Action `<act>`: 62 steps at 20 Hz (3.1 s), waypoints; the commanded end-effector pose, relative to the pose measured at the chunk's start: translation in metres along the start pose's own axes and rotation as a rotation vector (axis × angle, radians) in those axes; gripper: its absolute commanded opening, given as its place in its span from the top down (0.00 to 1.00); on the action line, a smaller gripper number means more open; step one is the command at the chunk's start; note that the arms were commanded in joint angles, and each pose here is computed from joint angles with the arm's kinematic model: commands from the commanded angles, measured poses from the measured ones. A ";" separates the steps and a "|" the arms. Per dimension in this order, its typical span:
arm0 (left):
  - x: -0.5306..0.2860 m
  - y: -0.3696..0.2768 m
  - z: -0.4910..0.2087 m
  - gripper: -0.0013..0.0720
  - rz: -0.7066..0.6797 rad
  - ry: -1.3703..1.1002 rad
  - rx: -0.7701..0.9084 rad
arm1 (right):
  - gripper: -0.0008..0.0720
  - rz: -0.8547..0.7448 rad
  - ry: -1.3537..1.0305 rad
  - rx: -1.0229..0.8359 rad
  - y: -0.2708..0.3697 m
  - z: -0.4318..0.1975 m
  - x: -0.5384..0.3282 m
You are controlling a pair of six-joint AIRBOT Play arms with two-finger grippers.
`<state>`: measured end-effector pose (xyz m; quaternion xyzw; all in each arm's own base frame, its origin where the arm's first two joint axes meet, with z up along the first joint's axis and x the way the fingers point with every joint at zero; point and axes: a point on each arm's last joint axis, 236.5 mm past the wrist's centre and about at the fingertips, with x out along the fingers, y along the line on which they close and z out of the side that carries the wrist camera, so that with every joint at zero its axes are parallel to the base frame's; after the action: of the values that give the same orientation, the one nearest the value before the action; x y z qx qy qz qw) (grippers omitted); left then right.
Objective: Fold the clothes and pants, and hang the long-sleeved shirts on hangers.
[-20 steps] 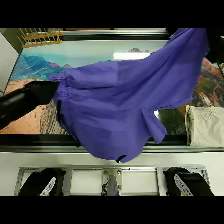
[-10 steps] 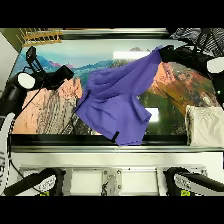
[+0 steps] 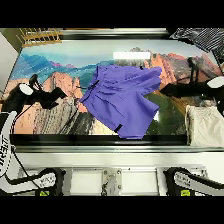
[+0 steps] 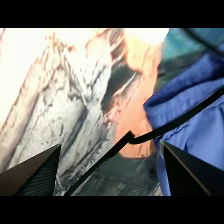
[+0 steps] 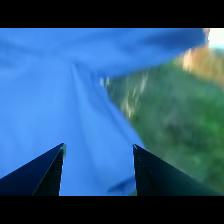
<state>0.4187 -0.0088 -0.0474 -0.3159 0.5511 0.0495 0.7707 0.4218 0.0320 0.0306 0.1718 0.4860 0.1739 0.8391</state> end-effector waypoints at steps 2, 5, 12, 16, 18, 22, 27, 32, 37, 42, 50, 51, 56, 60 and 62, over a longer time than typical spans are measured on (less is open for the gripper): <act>0.033 -0.012 -0.016 0.07 -0.056 0.008 -0.008 | 0.38 0.037 0.192 0.121 -0.012 -0.084 0.026; 0.060 -0.037 -0.021 0.07 -0.062 0.081 0.049 | 0.38 0.037 0.247 0.191 -0.015 -0.114 0.036; 0.102 -0.078 -0.034 0.07 -0.074 0.188 0.138 | 0.38 0.036 0.334 0.248 -0.015 -0.164 0.051; 0.107 -0.093 -0.039 0.33 -0.085 0.186 0.173 | 0.38 0.027 0.350 0.183 -0.001 -0.171 0.069; 0.107 -0.093 -0.039 0.78 -0.084 0.185 0.177 | 0.38 0.012 0.347 0.158 0.005 -0.172 0.083; 0.098 -0.081 -0.043 0.97 -0.068 0.220 0.166 | 0.78 -0.001 0.300 0.136 0.012 -0.159 0.096; 0.055 -0.057 -0.105 0.97 -0.026 0.233 0.229 | 0.98 -0.077 0.155 0.016 0.005 -0.075 0.077; 0.036 -0.051 -0.196 0.97 -0.030 0.300 0.353 | 0.17 -0.113 0.095 -0.059 0.009 -0.030 0.049; 0.033 -0.043 -0.221 0.97 -0.037 0.289 0.390 | 0.47 -0.149 0.298 0.094 -0.032 -0.113 0.013; 0.034 -0.034 -0.227 0.97 -0.024 0.305 0.382 | 0.45 -0.102 0.288 0.530 -0.039 -0.199 0.011; 0.034 -0.035 -0.227 0.97 -0.025 0.304 0.382 | 0.45 -0.052 0.333 0.577 -0.014 -0.237 0.036; 0.034 -0.035 -0.227 0.97 -0.025 0.304 0.382 | 0.45 -0.059 0.321 0.566 -0.015 -0.235 0.038; 0.034 -0.035 -0.227 0.97 -0.025 0.304 0.382 | 0.52 -0.075 0.210 0.517 -0.010 -0.211 0.058; 0.031 -0.041 -0.221 0.97 -0.035 0.294 0.384 | 0.98 -0.079 0.150 0.415 -0.004 -0.190 0.063; 0.014 -0.060 -0.200 0.97 -0.072 0.252 0.387 | 0.98 -0.080 0.099 0.295 0.002 -0.154 0.047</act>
<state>0.2711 -0.1691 -0.0944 -0.1784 0.6467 -0.1173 0.7323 0.2836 0.0768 -0.1037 0.3080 0.5844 0.0504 0.7491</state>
